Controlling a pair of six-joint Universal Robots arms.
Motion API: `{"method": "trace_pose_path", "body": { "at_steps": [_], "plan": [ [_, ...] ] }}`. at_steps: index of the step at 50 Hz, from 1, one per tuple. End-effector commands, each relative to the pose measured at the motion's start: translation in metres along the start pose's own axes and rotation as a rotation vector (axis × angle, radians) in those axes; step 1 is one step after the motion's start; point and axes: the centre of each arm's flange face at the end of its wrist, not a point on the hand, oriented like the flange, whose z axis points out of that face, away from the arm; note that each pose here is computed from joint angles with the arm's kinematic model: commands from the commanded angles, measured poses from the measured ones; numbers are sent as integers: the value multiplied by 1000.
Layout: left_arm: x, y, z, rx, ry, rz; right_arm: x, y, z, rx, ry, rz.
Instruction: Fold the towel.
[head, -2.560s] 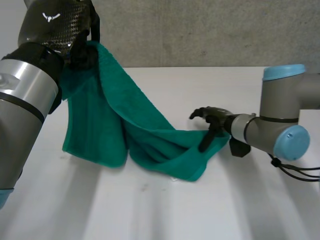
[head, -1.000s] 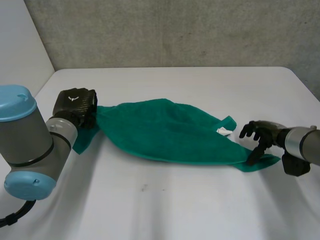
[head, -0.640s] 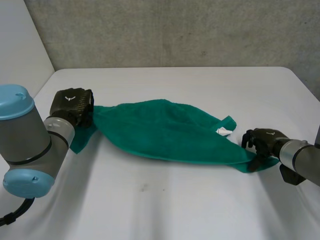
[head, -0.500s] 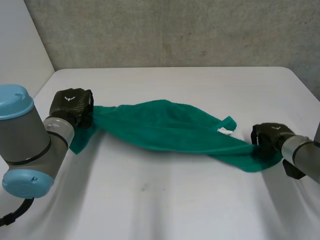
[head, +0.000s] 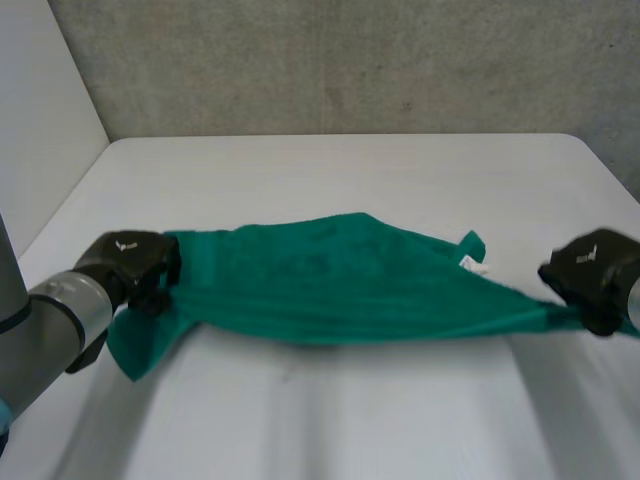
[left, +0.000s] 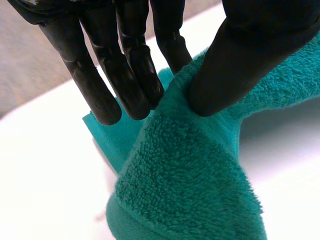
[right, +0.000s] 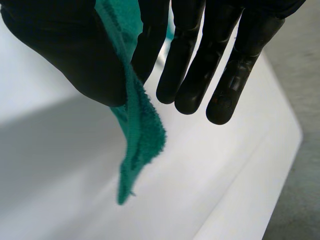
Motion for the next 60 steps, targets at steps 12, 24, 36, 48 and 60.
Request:
{"method": "trace_pose_path", "body": {
  "at_steps": [12,24,36,48,60],
  "plan": [
    [-32,-109,64,407,-200,149,96,-132,39,420,689,41],
    [-53,-211,18,897,-334,76,131,-163,-19,690,880,167],
    [-31,-57,68,423,-218,64,14,-69,43,439,449,81],
    [-7,45,109,136,-101,67,-63,0,105,181,182,165],
    [-17,17,65,180,-126,62,-51,3,80,218,198,277]
  ]
}}
